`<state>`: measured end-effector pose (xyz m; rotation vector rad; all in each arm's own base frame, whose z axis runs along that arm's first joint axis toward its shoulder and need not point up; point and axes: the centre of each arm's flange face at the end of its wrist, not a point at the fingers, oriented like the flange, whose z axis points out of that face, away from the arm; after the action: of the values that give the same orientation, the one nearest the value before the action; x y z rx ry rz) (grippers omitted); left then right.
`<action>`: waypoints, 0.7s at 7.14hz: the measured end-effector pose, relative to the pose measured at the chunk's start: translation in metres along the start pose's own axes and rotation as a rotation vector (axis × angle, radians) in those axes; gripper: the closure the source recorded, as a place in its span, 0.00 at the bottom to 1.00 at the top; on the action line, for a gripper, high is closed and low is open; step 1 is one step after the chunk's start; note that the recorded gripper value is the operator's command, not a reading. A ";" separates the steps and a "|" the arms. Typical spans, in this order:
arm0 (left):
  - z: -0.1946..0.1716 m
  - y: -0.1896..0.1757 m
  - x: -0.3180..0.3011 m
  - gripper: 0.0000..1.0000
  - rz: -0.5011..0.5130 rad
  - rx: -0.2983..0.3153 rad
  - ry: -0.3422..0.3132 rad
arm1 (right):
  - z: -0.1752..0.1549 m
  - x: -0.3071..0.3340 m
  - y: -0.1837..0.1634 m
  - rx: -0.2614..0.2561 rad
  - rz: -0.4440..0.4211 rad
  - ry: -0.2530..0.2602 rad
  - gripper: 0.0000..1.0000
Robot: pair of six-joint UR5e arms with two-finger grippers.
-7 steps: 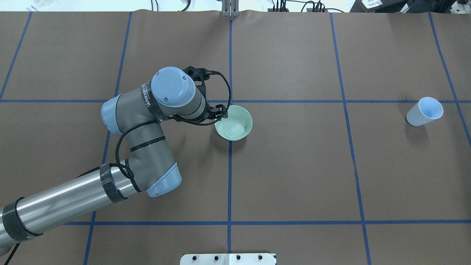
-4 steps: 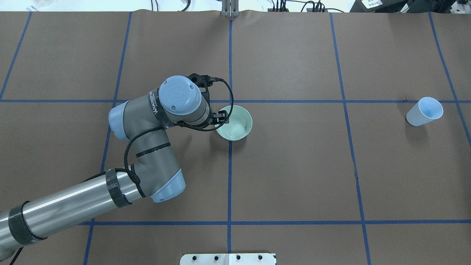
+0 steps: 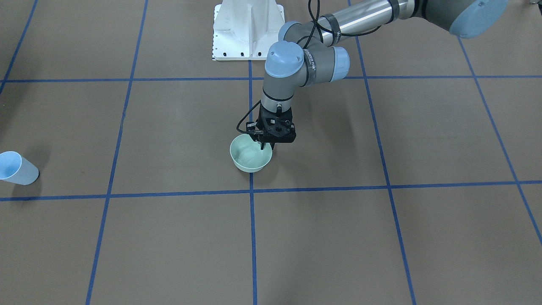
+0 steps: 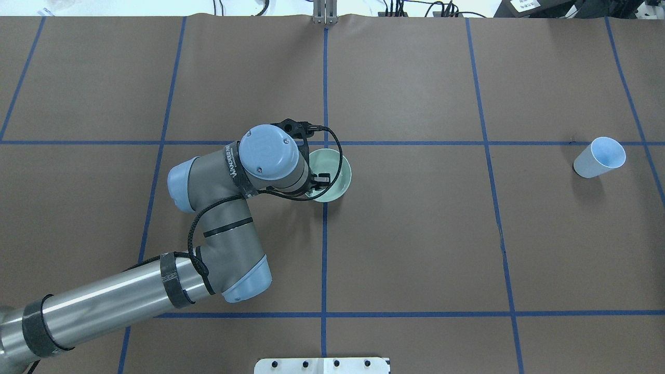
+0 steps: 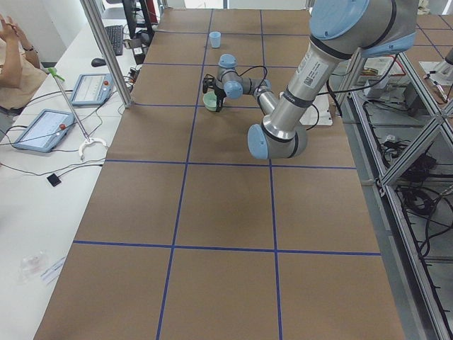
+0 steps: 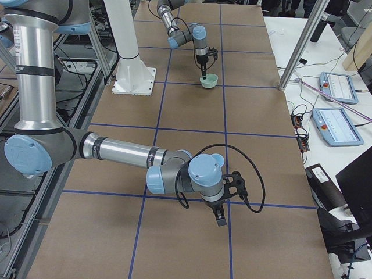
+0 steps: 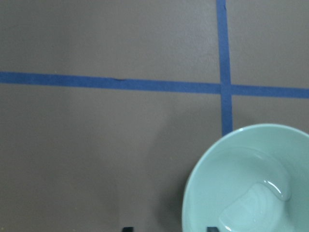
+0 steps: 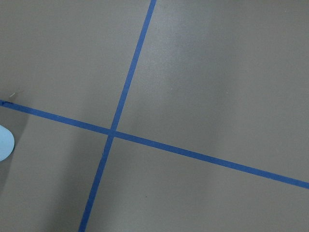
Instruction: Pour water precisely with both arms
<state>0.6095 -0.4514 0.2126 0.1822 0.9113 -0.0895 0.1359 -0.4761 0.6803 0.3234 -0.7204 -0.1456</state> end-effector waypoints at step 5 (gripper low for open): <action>-0.040 -0.031 0.003 1.00 -0.011 0.031 0.036 | 0.000 0.000 0.001 0.000 0.002 -0.003 0.00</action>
<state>0.5754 -0.4738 0.1830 0.2078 0.9471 -0.1109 0.1362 -0.4751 0.6808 0.3229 -0.7233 -0.1443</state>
